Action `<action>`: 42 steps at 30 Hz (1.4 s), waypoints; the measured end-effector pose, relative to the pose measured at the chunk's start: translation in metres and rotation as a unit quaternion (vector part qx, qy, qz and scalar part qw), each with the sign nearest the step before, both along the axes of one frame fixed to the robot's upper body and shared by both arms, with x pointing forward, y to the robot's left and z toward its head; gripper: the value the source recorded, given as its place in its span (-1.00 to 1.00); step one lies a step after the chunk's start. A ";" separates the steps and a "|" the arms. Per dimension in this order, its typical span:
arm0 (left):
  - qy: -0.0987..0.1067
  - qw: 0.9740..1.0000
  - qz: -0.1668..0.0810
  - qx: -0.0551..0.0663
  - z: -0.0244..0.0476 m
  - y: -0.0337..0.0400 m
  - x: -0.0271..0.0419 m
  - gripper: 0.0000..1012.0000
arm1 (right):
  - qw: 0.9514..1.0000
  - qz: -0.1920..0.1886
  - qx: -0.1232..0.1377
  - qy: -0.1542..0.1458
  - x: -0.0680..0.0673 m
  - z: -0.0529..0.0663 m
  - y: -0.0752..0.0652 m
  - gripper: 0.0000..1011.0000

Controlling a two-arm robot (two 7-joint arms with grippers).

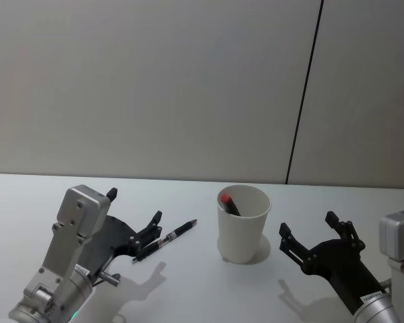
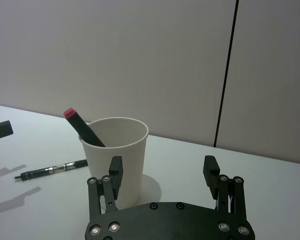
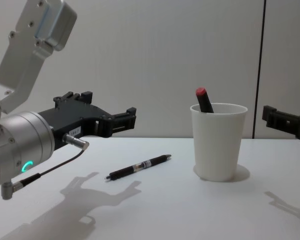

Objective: Place the pen into the pen holder.

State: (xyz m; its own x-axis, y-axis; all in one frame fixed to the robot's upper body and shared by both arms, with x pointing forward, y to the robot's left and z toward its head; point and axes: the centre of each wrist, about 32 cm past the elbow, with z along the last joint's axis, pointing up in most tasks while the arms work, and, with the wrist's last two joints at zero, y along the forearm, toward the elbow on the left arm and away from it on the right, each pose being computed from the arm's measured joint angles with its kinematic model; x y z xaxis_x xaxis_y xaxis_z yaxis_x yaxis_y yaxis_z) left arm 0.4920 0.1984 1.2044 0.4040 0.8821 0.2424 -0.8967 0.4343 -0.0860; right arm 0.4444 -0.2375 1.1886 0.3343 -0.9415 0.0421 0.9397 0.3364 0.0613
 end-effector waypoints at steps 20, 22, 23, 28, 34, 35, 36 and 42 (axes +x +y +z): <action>0.002 1.000 -0.018 0.000 0.0009 0.0038 0.0009 0.98 | 1.000 -0.001 -0.001 0.000 -0.001 0.000 0.000 0.98; 0.005 1.000 -0.026 0.000 0.0012 0.0062 0.0012 0.98 | 1.000 -0.001 -0.001 0.000 -0.001 0.000 0.000 0.98; 0.006 1.000 -0.029 0.000 0.0013 0.0073 0.0014 0.98 | 1.000 -0.001 -0.001 0.000 -0.001 0.000 0.000 0.98; 0.016 0.999 -0.047 -0.001 0.0033 0.0161 0.0010 0.98 | 1.000 -0.001 -0.001 0.000 -0.001 0.000 0.000 0.98; 0.037 0.997 -0.062 0.000 0.0043 0.0287 -0.0015 0.98 | 1.000 -0.001 -0.001 0.000 -0.001 0.000 0.000 0.98; 0.040 0.997 -0.063 0.000 0.0044 0.0305 -0.0018 0.98 | 1.000 -0.001 -0.001 0.000 -0.001 0.000 0.000 0.98; 0.042 0.997 -0.064 0.001 0.0045 0.0320 -0.0020 0.98 | 1.000 -0.001 -0.001 0.000 -0.001 0.000 0.000 0.98; 0.065 0.995 -0.075 0.003 0.0054 0.0422 -0.0018 0.98 | 1.000 -0.001 -0.001 0.000 -0.001 0.000 0.000 0.98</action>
